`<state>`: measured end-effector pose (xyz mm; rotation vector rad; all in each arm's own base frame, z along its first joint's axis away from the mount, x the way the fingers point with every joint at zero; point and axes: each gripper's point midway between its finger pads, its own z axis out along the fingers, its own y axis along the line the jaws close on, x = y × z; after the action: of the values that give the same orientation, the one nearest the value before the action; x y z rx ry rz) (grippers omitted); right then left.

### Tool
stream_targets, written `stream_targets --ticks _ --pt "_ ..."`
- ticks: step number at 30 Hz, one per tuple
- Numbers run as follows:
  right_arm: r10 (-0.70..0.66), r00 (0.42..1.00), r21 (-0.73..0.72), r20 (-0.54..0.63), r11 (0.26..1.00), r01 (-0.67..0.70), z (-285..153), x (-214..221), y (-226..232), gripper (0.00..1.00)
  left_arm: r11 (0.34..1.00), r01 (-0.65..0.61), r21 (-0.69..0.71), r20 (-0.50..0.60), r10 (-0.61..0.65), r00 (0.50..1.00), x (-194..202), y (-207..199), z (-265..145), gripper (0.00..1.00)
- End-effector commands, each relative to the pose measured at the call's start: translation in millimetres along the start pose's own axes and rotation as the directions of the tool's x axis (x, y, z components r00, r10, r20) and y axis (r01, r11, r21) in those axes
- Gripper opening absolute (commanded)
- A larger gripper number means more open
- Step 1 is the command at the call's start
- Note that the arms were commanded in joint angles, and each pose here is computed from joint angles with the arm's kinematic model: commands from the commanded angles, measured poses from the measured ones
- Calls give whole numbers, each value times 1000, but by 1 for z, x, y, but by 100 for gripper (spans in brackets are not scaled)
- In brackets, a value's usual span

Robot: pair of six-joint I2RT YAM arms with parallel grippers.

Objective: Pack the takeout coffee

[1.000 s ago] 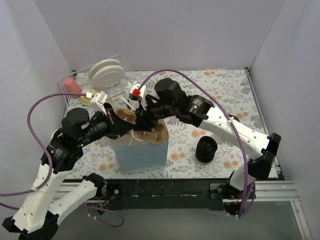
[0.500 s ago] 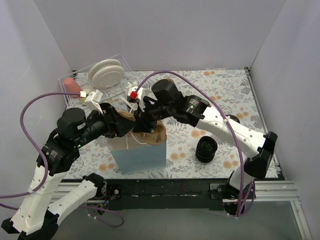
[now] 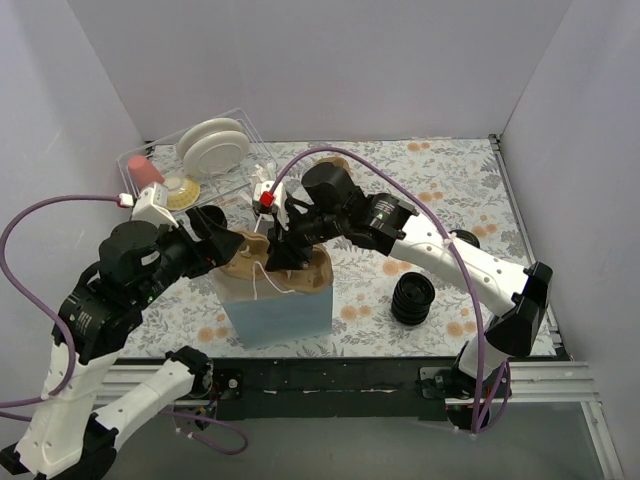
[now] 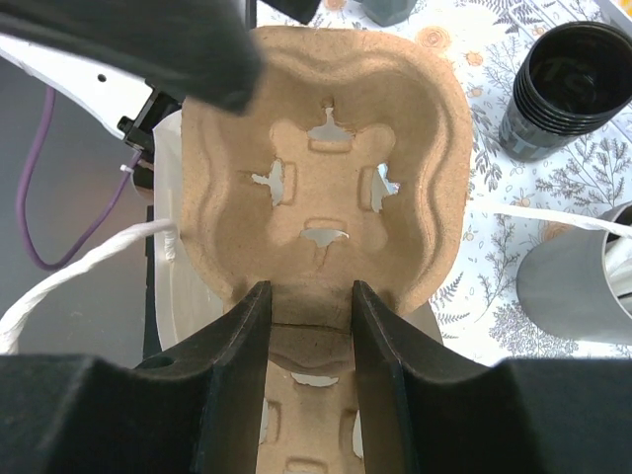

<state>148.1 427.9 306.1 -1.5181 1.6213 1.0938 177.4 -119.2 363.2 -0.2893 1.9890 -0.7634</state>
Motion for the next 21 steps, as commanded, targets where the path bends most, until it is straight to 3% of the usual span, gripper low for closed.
stream_targets --ticks 1,8,21 --pt "-59 998 -42 21 997 60 -3 -2 10 19 980 65 -187 61 -55 997 -8 32 -3 73" --pt "-87 996 -52 -13 995 86 1 7 8 19 935 120 -333 65 -104 992 -3 56 0 73" --pt "-110 986 -96 -122 991 98 18 39 9 19 890 120 -440 35 -116 993 5 69 25 81"
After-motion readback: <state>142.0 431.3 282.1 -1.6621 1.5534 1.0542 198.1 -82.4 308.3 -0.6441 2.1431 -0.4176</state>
